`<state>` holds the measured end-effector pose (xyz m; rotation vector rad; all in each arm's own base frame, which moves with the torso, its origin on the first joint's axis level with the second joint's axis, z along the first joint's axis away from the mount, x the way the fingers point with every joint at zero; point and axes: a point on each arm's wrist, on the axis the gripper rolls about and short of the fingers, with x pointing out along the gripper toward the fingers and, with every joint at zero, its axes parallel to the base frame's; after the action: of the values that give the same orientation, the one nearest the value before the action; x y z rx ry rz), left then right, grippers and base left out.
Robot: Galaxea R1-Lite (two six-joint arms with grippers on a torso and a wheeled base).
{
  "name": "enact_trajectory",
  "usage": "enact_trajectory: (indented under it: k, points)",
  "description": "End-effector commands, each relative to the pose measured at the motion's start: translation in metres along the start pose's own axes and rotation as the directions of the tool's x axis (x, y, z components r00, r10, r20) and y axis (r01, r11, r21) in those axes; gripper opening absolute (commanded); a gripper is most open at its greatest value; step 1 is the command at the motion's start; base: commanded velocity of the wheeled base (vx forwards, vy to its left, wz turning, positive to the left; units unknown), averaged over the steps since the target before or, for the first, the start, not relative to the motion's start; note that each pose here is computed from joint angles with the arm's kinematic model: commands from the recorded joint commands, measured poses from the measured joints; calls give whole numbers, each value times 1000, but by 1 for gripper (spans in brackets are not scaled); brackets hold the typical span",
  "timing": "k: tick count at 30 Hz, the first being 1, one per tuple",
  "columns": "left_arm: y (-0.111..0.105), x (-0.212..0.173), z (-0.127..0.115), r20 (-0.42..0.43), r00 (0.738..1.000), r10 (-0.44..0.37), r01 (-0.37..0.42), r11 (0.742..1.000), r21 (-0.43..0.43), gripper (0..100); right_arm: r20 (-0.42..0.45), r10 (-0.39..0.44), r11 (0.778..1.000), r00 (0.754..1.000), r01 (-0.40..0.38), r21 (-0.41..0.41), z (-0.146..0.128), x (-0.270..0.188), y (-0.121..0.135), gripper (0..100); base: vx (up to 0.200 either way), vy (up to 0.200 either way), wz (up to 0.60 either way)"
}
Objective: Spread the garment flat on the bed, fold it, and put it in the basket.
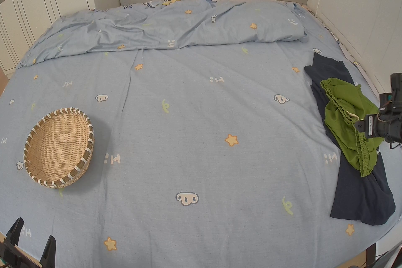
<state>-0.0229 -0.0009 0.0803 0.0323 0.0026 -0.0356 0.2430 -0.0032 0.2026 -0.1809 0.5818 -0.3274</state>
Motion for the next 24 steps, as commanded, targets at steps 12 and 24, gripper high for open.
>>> enact_trajectory:
  k: [12,24]
  points:
    - [0,0,-5,0,1000,0,0,1000,0,100,-78,-99,992,992,92,-88,13,65,22,100,0,0,0]
    - [0,0,-5,0,1000,0,0,1000,0,100,-128,-171,982,977,158,-99,4,102,28,100,0,0,0]
